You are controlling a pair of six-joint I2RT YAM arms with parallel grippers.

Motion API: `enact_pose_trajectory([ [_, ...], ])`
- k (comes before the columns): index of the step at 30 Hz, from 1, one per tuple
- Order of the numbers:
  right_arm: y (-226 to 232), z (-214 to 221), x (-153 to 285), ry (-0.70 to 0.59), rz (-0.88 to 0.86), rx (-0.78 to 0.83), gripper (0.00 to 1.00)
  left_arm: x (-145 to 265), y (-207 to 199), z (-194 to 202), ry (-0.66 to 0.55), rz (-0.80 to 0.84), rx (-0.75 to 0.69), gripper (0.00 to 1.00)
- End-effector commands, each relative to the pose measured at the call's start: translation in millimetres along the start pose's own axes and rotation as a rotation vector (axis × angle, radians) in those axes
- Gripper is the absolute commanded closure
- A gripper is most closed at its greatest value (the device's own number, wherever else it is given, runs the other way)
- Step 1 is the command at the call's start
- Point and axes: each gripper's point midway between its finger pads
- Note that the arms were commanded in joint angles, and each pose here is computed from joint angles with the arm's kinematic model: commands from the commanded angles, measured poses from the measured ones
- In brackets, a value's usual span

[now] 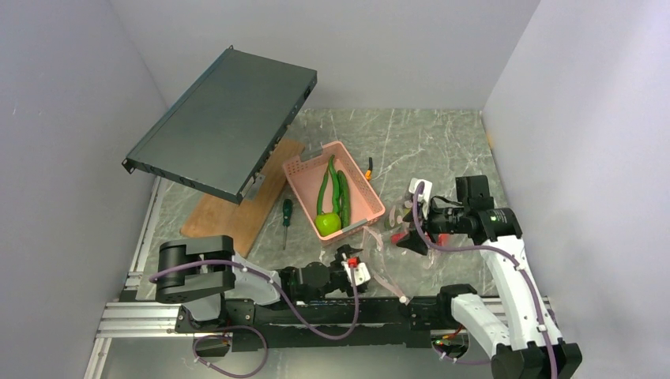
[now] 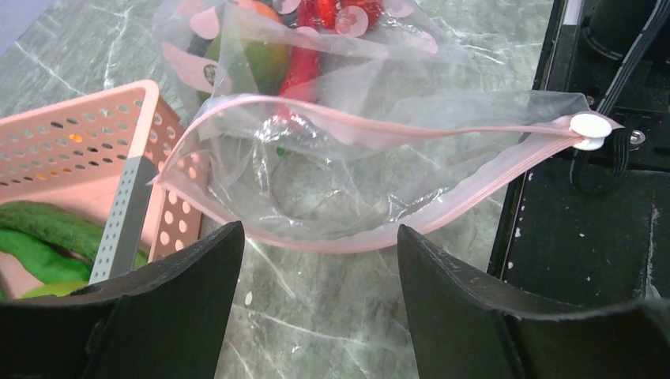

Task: Open the zip-top bag and remove the fake food
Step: Pick up the fake fruit from the zipper food storage bag.

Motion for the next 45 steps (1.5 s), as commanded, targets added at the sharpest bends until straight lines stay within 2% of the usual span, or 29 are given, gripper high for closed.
enact_pose_trajectory([
  [1,-7,-20,-7,-0.005,0.014,-0.214,0.27,10,5,-18,-0.125,-0.03,0.112,0.24],
  [4,-13,-13,-21,0.089,0.018,-0.27,0.28,14,6,-15,-0.133,-0.038,0.144,0.24],
  [9,-11,-3,-42,0.226,0.005,-0.219,0.31,14,6,-16,-0.146,-0.048,0.198,0.24],
  [15,-10,9,-62,0.31,0.005,-0.194,0.3,19,22,-13,-0.161,-0.148,0.293,0.19],
  [22,-9,20,-84,0.398,-0.007,-0.156,0.3,19,22,-6,-0.135,-0.16,0.338,0.19],
  [24,-10,24,-88,0.412,-0.007,-0.16,0.42,18,21,-9,-0.142,-0.157,0.347,0.19],
  [29,-10,24,-83,0.393,0.012,-0.154,0.88,13,17,-27,-0.214,-0.126,0.354,0.2],
  [31,-9,19,-79,0.362,0.013,-0.158,1.0,7,13,-35,-0.246,-0.101,0.348,0.21],
  [35,-6,9,-70,0.29,0.001,-0.167,1.0,-8,2,-50,-0.301,-0.045,0.304,0.22],
  [41,16,5,-67,0.227,-0.095,-0.156,1.0,-12,1,-66,-0.402,-0.033,0.108,0.23],
  [43,20,4,-67,0.217,-0.117,-0.151,1.0,-17,0,-69,-0.405,-0.031,0.067,0.23],
  [45,24,2,-66,0.209,-0.14,-0.146,1.0,-28,-5,-64,-0.356,-0.015,0.02,0.24],
])
Point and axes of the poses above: each gripper's point midway between its finger pads, its own x axis back along the fingers, its own y axis along the line the jaws close on, z = x × y, and after that the axes turned 6 degrees about x, right-handed
